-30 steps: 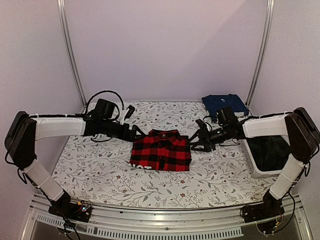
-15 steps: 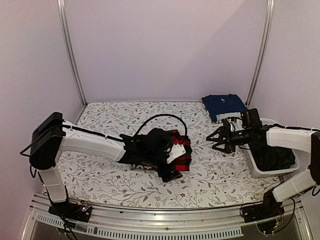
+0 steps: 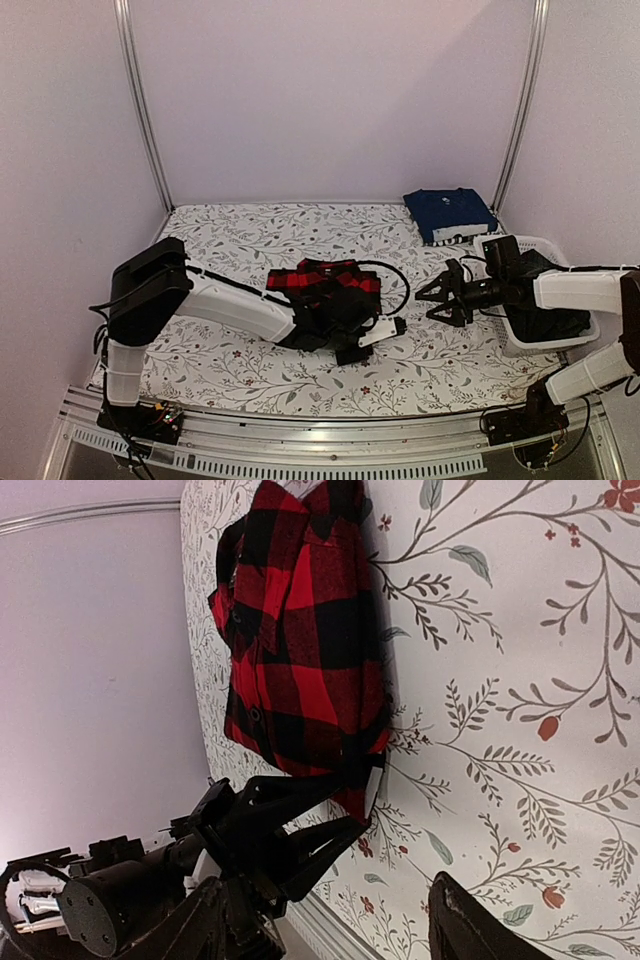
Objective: Fold and stack the mixed laundry pile
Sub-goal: Pick up the square-folded shirt from the center of the board, then place the square-folded shirt at the corner of the board.
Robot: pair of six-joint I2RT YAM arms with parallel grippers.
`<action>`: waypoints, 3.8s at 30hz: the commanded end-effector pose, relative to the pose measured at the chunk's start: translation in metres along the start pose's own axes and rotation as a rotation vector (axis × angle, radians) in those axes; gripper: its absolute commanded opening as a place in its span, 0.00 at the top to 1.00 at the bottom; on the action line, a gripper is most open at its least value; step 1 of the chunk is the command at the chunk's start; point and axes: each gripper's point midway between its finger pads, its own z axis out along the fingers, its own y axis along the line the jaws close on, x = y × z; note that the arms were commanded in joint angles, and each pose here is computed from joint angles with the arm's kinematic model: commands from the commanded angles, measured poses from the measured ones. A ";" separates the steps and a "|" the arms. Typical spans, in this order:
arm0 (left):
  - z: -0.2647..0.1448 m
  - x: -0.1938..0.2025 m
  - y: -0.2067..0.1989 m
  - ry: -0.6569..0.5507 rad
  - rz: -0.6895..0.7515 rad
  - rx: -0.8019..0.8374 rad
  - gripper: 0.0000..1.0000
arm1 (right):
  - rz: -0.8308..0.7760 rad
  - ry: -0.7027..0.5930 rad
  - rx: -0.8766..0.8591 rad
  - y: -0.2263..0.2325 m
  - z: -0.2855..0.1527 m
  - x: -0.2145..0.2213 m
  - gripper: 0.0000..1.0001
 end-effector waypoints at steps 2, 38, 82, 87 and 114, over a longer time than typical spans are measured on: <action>0.013 -0.002 0.030 0.033 -0.020 -0.103 0.86 | -0.003 -0.017 -0.036 0.003 0.001 -0.003 0.32; -0.064 -0.078 0.055 -0.296 -0.266 -0.003 1.00 | 0.358 0.084 -0.050 0.030 0.138 -0.016 0.68; -0.125 0.024 0.112 -0.105 -0.697 -0.198 0.00 | -0.990 -0.500 1.018 0.132 -0.048 -0.323 1.00; -0.120 0.026 0.112 -0.077 -0.659 -0.200 0.00 | -0.972 -0.521 0.986 0.135 -0.060 -0.329 1.00; -0.105 0.040 0.113 -0.009 -0.671 -0.178 0.00 | -0.760 -0.509 0.852 0.019 -0.108 -0.408 0.97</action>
